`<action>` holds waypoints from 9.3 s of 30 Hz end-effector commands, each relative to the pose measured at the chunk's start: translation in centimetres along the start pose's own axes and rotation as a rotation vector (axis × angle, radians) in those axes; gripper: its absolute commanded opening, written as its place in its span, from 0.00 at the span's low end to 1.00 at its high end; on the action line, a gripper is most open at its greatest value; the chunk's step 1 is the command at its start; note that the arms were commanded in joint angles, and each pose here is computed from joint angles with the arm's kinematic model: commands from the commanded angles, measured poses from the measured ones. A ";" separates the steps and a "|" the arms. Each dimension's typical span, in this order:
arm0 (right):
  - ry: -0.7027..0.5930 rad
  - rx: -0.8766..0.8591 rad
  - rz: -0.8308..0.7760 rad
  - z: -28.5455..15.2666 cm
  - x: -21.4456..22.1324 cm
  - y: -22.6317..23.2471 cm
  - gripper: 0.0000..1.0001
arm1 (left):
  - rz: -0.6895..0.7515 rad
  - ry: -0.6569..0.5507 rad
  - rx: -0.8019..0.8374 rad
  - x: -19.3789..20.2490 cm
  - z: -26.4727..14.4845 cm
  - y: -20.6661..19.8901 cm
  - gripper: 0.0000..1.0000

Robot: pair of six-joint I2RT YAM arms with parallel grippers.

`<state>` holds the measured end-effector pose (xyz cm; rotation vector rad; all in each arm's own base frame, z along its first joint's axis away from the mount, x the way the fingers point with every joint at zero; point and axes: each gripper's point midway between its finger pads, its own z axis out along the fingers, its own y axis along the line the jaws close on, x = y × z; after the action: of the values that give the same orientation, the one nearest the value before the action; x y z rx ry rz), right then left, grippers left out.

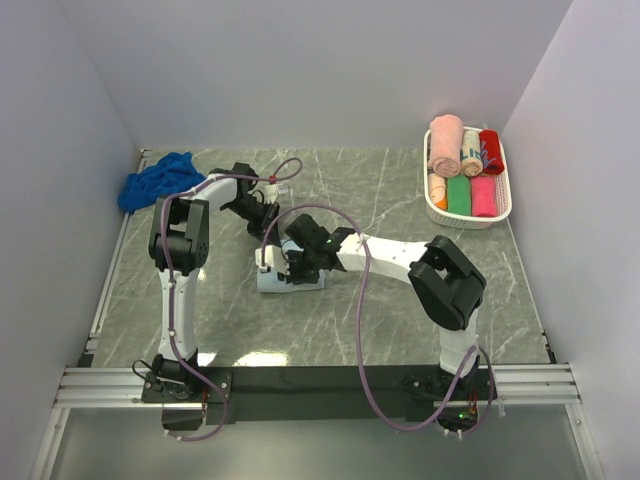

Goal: Roll the towels
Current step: Roll the towel, then place the rolled towel into the container

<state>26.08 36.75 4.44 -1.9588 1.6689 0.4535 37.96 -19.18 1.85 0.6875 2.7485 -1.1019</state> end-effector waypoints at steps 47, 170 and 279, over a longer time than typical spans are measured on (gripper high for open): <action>0.142 -0.753 0.854 4.5 6.3 3.9 0.00 | 1.155 -0.269 -0.307 10.1 -7.3 -12.8 0.71; 0.163 -0.620 0.596 -0.6 5.3 1.7 0.00 | 0.860 -0.188 -0.248 8.2 -3.6 -8.9 0.57; -0.008 0.028 1.159 -10.0 11.2 -8.4 0.00 | 0.239 -0.483 -0.178 -3.2 -18.2 -4.2 0.99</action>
<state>35.19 25.46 4.47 -1.0762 2.5449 0.7403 39.37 -10.32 17.45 0.6562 2.2827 -0.8212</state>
